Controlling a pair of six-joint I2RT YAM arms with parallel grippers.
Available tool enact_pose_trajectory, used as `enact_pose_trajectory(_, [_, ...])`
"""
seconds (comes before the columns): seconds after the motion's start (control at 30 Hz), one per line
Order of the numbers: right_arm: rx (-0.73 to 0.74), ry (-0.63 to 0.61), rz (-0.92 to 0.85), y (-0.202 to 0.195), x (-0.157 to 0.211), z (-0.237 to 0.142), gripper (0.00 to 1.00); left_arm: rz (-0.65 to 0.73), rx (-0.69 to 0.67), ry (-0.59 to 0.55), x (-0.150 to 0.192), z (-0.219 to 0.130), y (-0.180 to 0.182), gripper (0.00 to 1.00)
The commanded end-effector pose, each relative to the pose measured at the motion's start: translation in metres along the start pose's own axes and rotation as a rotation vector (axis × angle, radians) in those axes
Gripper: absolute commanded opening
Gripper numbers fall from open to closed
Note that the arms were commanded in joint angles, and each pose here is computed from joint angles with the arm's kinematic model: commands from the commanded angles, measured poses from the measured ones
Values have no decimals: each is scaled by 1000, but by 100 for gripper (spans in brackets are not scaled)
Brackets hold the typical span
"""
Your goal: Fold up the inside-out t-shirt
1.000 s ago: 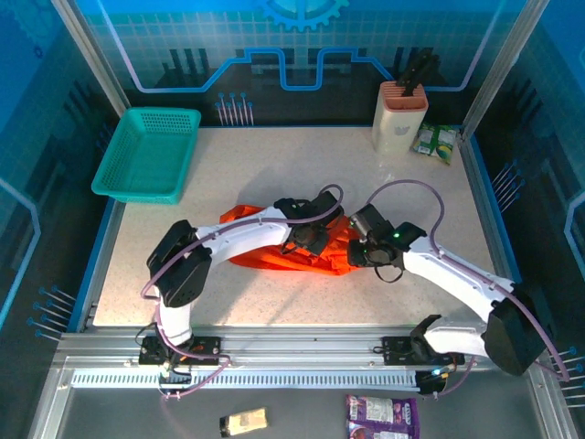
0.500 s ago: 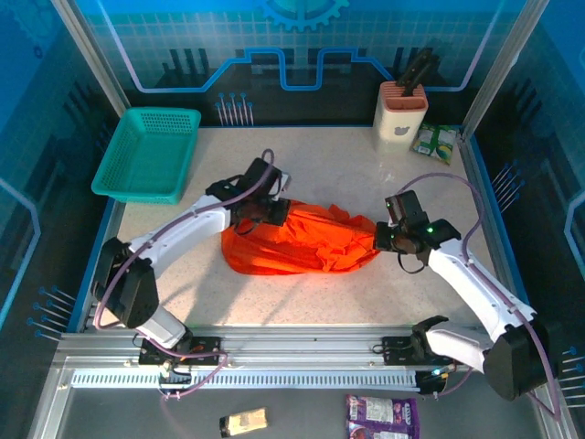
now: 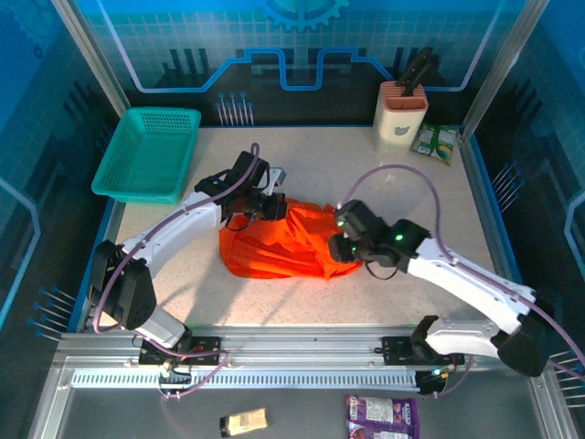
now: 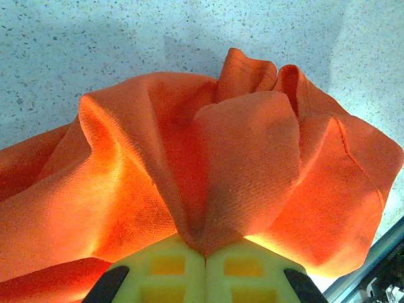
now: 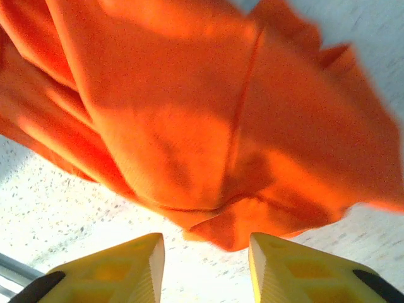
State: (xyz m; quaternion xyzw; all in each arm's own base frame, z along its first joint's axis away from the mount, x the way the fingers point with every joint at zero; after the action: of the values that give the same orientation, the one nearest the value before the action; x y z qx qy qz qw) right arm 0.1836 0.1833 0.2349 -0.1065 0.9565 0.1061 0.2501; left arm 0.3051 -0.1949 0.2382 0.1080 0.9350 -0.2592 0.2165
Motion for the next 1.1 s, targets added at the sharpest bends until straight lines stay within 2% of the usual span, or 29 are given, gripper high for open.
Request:
enact_pose_trajectory(0.0, [116, 38, 115, 0, 29, 27, 47, 1, 46, -44, -14, -17, -9, 0])
enact_pose_trajectory(0.07, [91, 43, 168, 3, 41, 47, 54, 3, 47, -48, -15, -19, -9, 0])
enact_pose_trajectory(0.13, [49, 41, 196, 8, 49, 66, 55, 2, 46, -44, -15, -18, -8, 0])
enact_pose_trajectory(0.27, [10, 2, 221, 18, 49, 98, 52, -2, 39, -43, -16, -17, -6, 0])
enact_pose_trajectory(0.3, [20, -3, 212, 19, 47, 101, 47, -5, 36, -46, -16, -19, -6, 0])
enact_pose_trajectory(0.33, [28, -10, 197, 21, 43, 103, 38, -6, 35, -51, -16, -21, -5, 0])
enact_pose_trajectory(0.4, [27, -25, 160, 25, 35, 97, 15, -10, 25, -69, -17, -26, -4, 0])
enact_pose_trajectory(0.47, [15, -40, 127, 27, 25, 80, 0, -15, 16, -91, -19, -34, -2, 0])
enact_pose_trajectory(0.67, [-19, -122, 70, 17, -11, -11, 0, -32, -4, -134, -23, -46, 11, 0])
enact_pose_trajectory(0.9, [-124, -335, 94, -15, -73, -108, 0, -74, -2, -151, -27, -45, 26, 0])
enact_pose_trajectory(0.97, [-132, -393, 92, -23, -92, -132, 0, -80, -3, -180, -34, -56, 28, 0])
enact_pose_trajectory(1.07, [-108, -479, 87, -37, -115, -168, 0, -62, -30, -292, -55, -95, 30, 0])
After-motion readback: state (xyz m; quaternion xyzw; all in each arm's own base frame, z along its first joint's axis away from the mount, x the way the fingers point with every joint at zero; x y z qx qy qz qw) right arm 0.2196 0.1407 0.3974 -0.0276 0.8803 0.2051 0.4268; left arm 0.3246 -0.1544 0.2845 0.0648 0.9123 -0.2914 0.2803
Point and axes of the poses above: each hand's point on the last joint's axis, 136 mm out from that joint toward the fingers, its own z axis out along the fingers, its own y axis along the line the jaws close on, x = y × z, the point moved 8 cm from there along -z, back along the fingers, and after that the axes turned 1 degree about z, right-handed, at the moved point
